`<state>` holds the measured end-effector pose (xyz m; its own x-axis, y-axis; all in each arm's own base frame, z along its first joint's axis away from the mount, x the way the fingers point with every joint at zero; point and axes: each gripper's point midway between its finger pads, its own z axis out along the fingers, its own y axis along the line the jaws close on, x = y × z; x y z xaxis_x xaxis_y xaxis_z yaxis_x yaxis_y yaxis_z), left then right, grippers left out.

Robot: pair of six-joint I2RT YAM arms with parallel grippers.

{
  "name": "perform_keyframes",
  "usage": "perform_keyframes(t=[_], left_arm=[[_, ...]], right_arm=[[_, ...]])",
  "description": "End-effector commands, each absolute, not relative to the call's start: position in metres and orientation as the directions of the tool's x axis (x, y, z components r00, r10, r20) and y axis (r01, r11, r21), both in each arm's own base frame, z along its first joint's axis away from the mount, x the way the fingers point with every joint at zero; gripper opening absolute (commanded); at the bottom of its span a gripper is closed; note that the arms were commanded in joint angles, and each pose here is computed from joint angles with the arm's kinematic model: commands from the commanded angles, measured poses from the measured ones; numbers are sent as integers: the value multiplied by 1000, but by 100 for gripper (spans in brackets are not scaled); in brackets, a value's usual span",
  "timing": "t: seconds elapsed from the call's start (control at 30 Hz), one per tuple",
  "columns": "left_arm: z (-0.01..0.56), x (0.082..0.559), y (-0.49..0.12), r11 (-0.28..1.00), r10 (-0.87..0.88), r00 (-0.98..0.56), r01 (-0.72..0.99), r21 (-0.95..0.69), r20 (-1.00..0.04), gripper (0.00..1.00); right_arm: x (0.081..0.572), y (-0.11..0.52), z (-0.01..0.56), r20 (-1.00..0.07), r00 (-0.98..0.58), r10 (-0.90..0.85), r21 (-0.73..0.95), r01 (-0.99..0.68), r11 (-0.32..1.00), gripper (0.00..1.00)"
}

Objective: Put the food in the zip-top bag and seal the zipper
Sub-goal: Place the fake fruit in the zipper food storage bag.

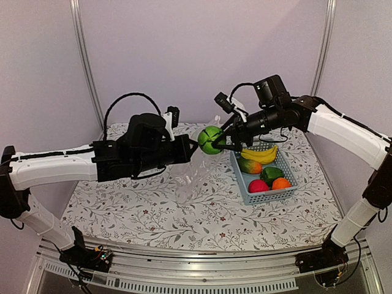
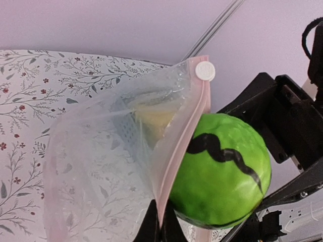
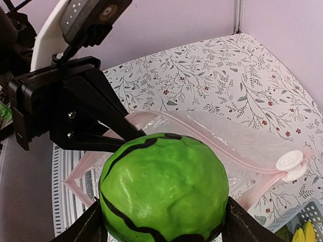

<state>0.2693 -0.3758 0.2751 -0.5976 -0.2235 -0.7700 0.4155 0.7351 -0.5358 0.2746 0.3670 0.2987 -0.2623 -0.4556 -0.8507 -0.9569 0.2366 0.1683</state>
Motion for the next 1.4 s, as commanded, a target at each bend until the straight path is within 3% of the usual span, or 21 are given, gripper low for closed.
perform_keyframes(t=[0.0,0.3,0.77,1.0,1.37], left_arm=[[298,266,-374,692,-288,-573,430,-580,-767,0],[298,267,-382,675,-294,-573,443,-590,-765,0],[306,264,-382,656,-302,-569,458,-599,-765,0],[304,266,-371,673,-314,-561,438,-597,-766,0],[297,273,-363,681,-321,-570,416,-603,-756,0]], right_arm=[[289,366,269,-809,-304,-503,157,-937,313,47],[286,374,244,-758,-270,-594,73,-940,334,49],[278,388,243,-747,-210,-630,6,-951,310,61],[275,390,266,-776,-174,-607,-10,-958,287,79],[265,378,297,-809,-107,-578,-65,-961,269,89]])
